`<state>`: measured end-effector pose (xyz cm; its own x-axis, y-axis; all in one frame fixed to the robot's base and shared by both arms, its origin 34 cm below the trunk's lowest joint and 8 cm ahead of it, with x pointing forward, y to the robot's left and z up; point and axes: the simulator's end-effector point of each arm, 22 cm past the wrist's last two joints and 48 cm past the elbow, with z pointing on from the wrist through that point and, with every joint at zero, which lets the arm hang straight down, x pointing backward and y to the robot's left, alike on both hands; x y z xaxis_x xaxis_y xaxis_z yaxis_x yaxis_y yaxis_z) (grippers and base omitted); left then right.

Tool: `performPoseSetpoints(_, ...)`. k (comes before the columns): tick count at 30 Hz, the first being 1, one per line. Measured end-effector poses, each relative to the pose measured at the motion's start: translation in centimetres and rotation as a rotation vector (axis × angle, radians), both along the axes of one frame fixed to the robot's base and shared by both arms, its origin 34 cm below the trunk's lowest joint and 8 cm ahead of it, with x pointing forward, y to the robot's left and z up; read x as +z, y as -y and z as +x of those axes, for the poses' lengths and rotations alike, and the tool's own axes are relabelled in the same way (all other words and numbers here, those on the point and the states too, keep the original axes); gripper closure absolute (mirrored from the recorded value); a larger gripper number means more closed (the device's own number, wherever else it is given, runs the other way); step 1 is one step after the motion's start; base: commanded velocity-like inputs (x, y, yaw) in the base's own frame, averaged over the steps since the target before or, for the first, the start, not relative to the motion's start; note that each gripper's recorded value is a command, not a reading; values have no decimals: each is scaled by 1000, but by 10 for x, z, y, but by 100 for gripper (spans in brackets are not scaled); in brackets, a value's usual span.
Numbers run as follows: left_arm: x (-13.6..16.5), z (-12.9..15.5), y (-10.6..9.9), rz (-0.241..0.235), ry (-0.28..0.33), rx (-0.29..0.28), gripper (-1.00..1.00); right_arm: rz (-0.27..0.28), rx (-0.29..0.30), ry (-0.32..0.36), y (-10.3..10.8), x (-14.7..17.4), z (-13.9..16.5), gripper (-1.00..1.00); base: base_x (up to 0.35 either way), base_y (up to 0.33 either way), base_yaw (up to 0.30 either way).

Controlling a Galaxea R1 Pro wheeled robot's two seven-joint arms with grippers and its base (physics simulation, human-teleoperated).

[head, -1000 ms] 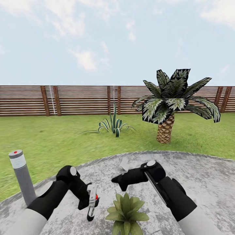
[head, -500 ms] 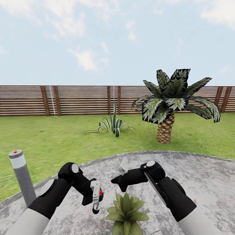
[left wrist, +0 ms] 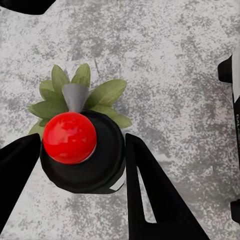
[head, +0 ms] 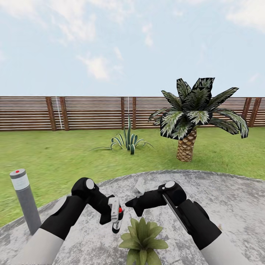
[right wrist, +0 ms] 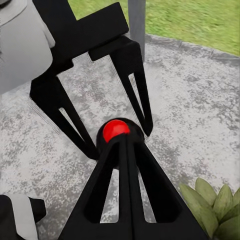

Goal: Pick up the pesticide atomizer in the garden and spray insectifuge to fully cover both potted plants in the garden.

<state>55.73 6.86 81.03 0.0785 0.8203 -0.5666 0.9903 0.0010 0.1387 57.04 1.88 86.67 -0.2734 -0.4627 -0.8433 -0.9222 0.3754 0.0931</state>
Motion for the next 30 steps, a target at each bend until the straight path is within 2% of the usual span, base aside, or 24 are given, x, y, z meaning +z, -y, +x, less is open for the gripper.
performPoseSetpoints(13, 10, 7, 1, -1, 22, 0, 100, 1, 1, 2, 0, 0, 0, 100, 0, 0, 0)
performPoseSetpoints(21, 14, 6, 10, -15, 23, -11, 100, -1, 1, 4, 0, 0, 0, 100, 0, 0, 0)
performPoseSetpoints(30, 14, 5, 12, -18, 22, -13, 100, -1, 0, 4, 1, 0, 1, 100, 0, 0, 0)
